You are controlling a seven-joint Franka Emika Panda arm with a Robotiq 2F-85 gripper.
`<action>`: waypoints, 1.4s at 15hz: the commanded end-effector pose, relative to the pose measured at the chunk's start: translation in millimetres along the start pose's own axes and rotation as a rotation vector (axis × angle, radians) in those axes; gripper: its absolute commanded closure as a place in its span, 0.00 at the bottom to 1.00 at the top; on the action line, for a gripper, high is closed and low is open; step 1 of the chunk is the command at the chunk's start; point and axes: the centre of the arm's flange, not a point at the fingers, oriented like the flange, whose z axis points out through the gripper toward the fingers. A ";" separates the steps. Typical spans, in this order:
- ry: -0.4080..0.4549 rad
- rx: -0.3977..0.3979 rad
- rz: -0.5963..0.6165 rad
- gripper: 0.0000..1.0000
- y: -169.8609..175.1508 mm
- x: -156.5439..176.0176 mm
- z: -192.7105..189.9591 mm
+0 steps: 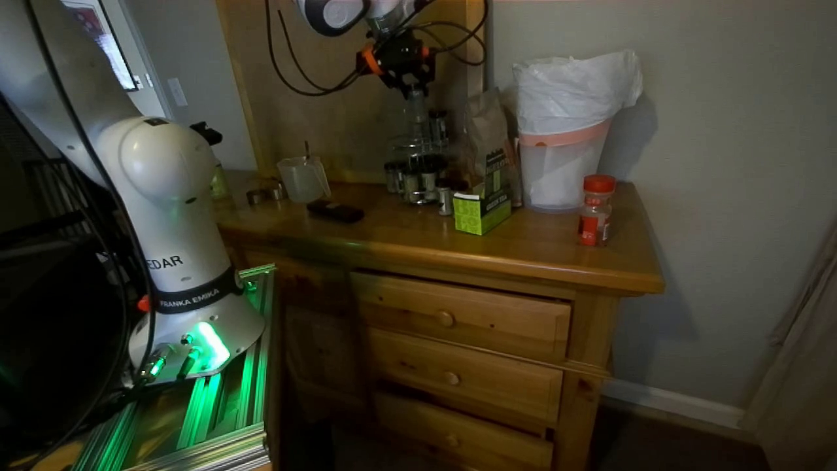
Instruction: Pick up one container with a black lid and put it on the seasoning rack
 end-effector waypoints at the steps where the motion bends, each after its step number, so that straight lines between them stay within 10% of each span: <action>1: 0.025 -0.005 0.024 0.76 24.6 3.7 20.5; 21: -0.045 0.003 0.039 0.76 23.1 11.6 59.4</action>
